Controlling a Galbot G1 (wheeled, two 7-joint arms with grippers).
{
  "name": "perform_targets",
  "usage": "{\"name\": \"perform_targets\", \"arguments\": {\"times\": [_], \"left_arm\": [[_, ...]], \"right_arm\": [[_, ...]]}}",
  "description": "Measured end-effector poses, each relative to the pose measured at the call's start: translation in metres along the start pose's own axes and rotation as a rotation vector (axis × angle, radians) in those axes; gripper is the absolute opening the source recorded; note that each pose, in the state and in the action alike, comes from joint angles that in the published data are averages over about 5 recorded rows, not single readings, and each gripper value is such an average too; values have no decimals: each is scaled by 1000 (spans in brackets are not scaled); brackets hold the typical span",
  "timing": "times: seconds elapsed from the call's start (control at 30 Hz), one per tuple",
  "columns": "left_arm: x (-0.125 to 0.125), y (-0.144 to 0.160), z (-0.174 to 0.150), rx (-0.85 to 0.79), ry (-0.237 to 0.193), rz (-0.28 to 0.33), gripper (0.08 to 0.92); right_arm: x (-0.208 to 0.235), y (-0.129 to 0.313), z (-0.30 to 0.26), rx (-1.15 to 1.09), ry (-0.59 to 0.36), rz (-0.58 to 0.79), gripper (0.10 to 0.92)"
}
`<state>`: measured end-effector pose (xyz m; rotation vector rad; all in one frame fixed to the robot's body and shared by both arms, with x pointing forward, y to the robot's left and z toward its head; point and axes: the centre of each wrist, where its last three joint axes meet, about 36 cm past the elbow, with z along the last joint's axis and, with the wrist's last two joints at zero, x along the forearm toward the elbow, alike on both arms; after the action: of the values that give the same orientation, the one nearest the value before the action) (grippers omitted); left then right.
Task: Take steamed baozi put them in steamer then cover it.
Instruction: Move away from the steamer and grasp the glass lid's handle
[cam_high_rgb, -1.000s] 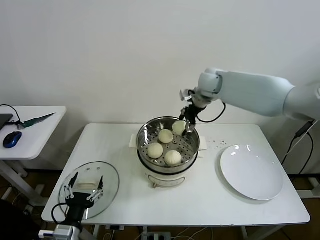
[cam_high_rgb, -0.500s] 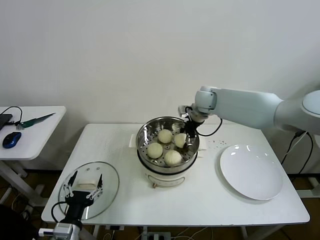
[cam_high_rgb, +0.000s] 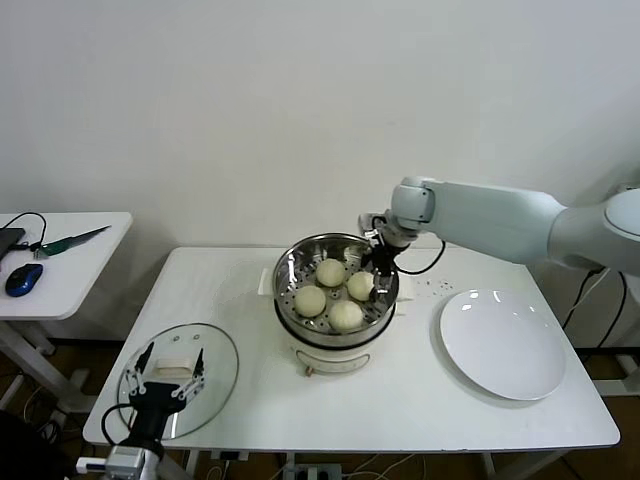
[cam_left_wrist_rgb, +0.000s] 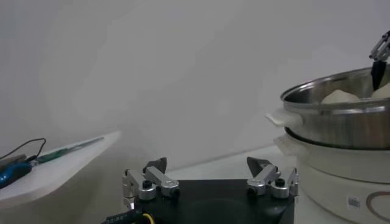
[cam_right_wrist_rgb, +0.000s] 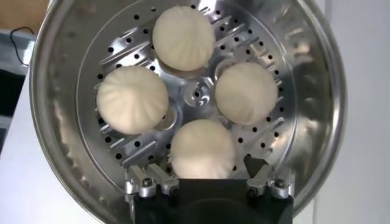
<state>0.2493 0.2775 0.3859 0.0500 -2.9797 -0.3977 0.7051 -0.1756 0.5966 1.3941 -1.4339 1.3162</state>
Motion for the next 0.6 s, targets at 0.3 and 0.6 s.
{"name": "perform_targets", "arguments": {"times": [0.3, 0.6], "left_arm": [[-2, 0, -2, -1, -5, 0, 823], [-4, 1, -4, -16, -15, -8, 823]], "right_arm": [[39, -4, 23, -38, -100, 45, 823], [57, 20, 85, -75, -336, 250, 823]]}}
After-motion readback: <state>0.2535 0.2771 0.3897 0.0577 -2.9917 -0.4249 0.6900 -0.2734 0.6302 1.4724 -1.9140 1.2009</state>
